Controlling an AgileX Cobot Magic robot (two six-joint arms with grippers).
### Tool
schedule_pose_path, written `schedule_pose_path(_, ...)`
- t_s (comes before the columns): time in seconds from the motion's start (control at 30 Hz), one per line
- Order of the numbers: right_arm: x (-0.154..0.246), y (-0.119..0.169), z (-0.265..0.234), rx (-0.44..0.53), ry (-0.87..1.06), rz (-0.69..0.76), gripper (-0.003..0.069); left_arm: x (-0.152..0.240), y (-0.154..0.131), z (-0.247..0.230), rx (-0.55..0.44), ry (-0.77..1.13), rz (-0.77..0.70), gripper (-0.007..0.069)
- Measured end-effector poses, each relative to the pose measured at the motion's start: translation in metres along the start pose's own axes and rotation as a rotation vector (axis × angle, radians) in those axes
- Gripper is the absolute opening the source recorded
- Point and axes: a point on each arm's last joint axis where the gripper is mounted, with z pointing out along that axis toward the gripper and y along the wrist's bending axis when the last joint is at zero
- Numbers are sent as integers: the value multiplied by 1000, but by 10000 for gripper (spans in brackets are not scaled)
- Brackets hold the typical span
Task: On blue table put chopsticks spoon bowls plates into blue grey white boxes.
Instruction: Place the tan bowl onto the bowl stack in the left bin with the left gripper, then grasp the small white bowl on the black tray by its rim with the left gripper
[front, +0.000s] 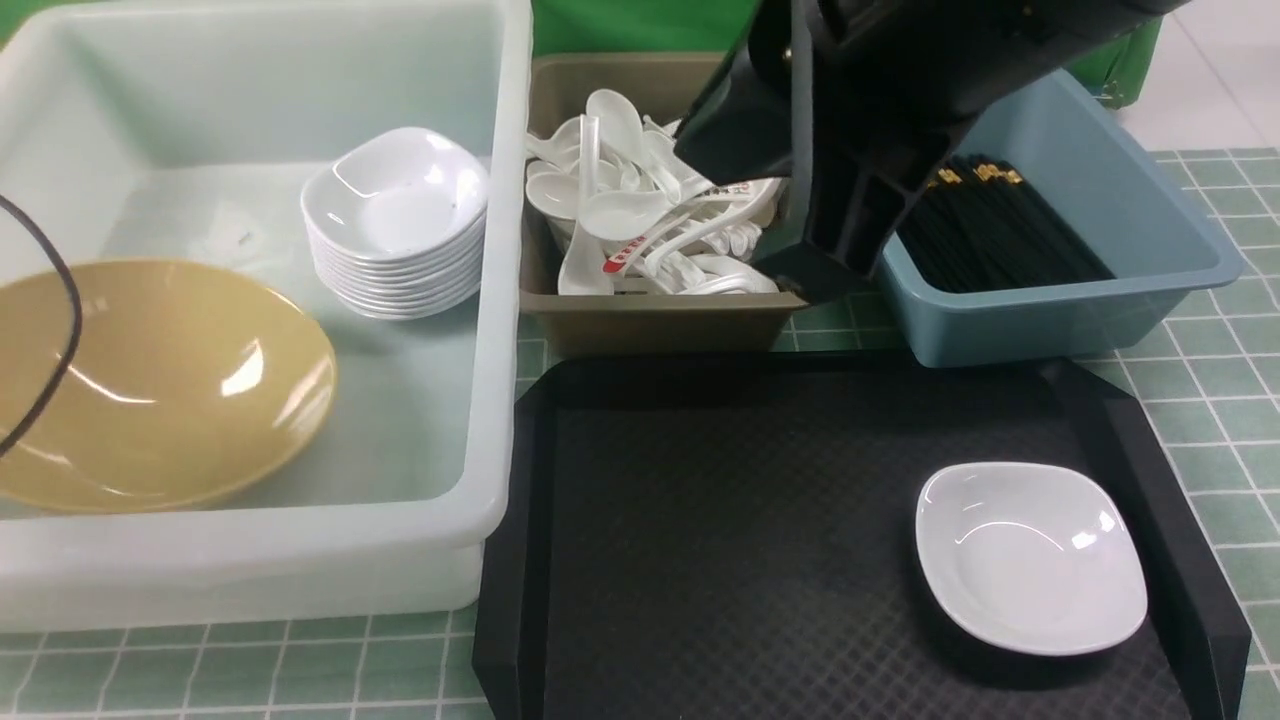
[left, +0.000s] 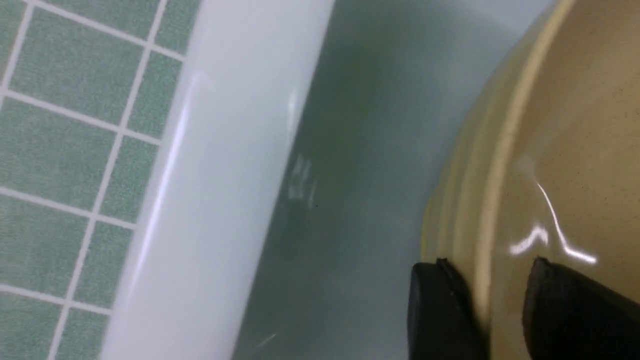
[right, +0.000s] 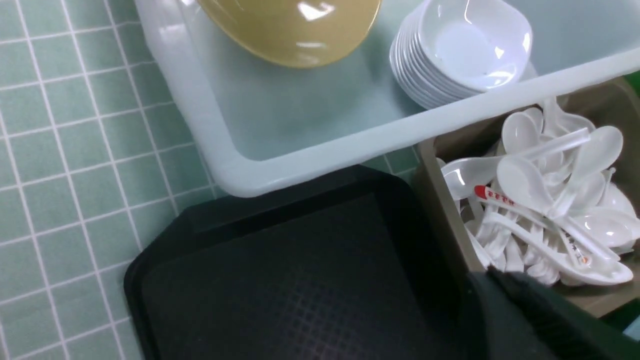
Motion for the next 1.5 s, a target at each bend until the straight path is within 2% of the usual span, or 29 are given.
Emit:
schedule_pose_path(0.1,9,-7,1,1,60,35,47,-20,-7,-27,-2,-63,41,386)
schedule_pose_path(0.13,9,-8,1,2,63,40,47,-22,-8,-29,-1,-68,43,393)
schedule_pose_path(0.17,14,-14,3,14,81,74,47,-31,-17,-46,11,-96,65,438)
schedule_pose_path(0.27,29,-25,10,35,135,139,47,-43,-55,-76,62,-119,150,480)
schedule_pose_path(0.37,54,-32,20,47,217,214,47,-35,-120,-84,160,-79,325,472)
schedule_pose_path(0.4,57,-32,20,48,226,223,48,-34,-125,-84,168,-75,340,470)
schedule_pose_path(0.47,71,-32,20,53,261,264,47,-14,-178,-77,252,-14,490,443)
schedule_pose_path(0.67,131,-24,-7,120,303,425,48,82,-326,-40,483,145,899,344)
schedule_pose_path(0.8,166,-14,-20,167,322,508,48,135,-382,-2,547,185,996,325)
schedule_pose_path(0.83,168,-13,-21,169,324,511,48,137,-385,0,549,187,1000,325)
schedule_pose_path(0.87,187,-5,-30,193,330,545,48,162,-405,26,556,219,1028,328)
schedule_pose_path(0.97,198,3,-33,202,336,558,48,177,-418,43,558,235,1053,338)
schedule_pose_path(1.03,209,12,-40,213,328,566,48,195,-438,65,567,238,1078,375)
schedule_pose_path(1.2,215,22,-52,232,292,564,48,207,-460,104,568,244,1078,447)
schedule_pose_path(1.33,215,23,-55,238,281,563,48,213,-471,125,579,262,1061,456)
schedule_pose_path(1.43,214,22,-55,242,273,562,48,219,-477,135,582,273,1061,423)
schedule_pose_path(1.47,214,22,-54,245,266,561,48,221,-478,137,583,277,1065,388)
schedule_pose_path(1.5,214,22,-54,248,260,560,48,223,-480,137,588,278,1065,306)
